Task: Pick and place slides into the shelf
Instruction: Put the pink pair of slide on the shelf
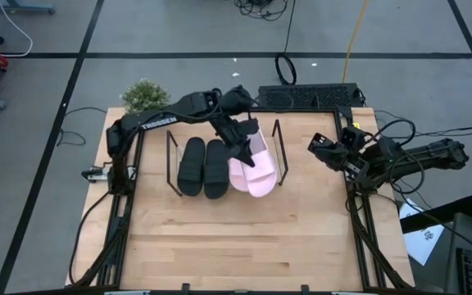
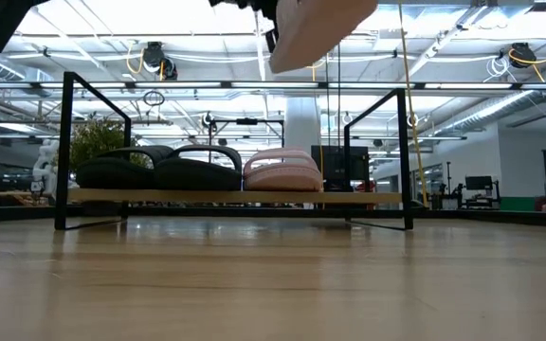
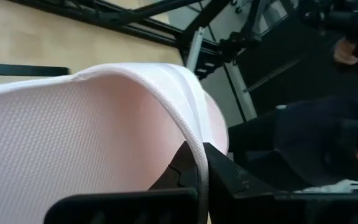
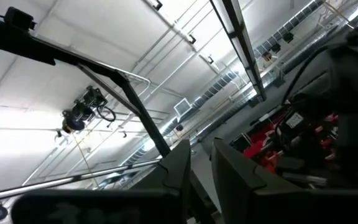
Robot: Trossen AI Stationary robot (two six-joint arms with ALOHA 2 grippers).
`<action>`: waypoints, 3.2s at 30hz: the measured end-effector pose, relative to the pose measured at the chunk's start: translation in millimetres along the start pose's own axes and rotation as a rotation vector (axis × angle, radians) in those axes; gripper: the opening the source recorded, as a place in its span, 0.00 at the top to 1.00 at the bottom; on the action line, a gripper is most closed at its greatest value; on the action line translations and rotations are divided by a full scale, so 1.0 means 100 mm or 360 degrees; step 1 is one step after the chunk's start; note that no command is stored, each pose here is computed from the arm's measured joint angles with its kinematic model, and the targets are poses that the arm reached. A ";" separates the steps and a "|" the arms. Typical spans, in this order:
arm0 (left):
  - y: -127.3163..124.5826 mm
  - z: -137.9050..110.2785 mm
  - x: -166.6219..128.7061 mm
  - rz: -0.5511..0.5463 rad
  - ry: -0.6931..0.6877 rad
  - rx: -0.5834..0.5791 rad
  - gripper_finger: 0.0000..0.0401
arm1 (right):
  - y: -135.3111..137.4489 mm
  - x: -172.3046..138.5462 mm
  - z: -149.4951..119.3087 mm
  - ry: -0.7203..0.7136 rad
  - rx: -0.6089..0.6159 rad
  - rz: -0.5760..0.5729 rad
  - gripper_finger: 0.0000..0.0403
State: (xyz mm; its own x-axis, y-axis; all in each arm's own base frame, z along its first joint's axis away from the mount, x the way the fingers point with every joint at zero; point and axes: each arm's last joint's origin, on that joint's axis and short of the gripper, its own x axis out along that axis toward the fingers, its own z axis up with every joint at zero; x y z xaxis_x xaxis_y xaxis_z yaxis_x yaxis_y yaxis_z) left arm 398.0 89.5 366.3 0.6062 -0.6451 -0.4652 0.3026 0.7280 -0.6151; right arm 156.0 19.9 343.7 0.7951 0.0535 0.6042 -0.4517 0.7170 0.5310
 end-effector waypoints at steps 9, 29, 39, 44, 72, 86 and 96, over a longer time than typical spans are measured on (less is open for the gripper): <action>0.29 -0.05 0.24 0.0024 0.0078 0.0020 1.00 | 0.00 0.00 -0.01 0.0013 -0.0070 0.0002 0.86; 0.77 -0.03 0.41 0.0065 0.0013 0.0115 1.00 | -0.01 0.00 -0.02 0.0041 -0.0066 -0.0012 0.86; 0.82 -0.11 0.38 0.0092 0.0093 0.0119 1.00 | -0.01 0.00 -0.02 0.0037 -0.0055 -0.0009 0.86; 0.80 -0.15 0.40 0.0097 0.0148 0.0098 1.00 | -0.01 0.00 -0.02 0.0037 -0.0053 -0.0009 0.86; 1.01 -0.19 0.60 0.0114 0.0184 0.0210 1.00 | -0.01 0.00 -0.02 0.0030 -0.0059 -0.0017 0.86; 1.19 -0.22 0.64 0.0126 0.0185 0.0225 1.00 | -0.01 0.00 -0.02 0.0030 -0.0046 -0.0022 0.86; 1.22 -0.23 0.63 0.0183 0.0200 0.0214 1.00 | -0.01 0.00 -0.02 0.0030 -0.0047 -0.0023 0.86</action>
State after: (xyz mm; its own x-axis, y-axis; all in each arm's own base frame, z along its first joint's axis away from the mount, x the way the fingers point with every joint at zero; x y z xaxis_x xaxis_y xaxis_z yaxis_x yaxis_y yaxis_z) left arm 455.7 132.6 247.2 0.5485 -0.5738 -0.6082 0.3373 0.8174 -0.4670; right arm 157.5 20.2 341.7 0.8092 0.0559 0.5849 -0.4281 0.7380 0.5216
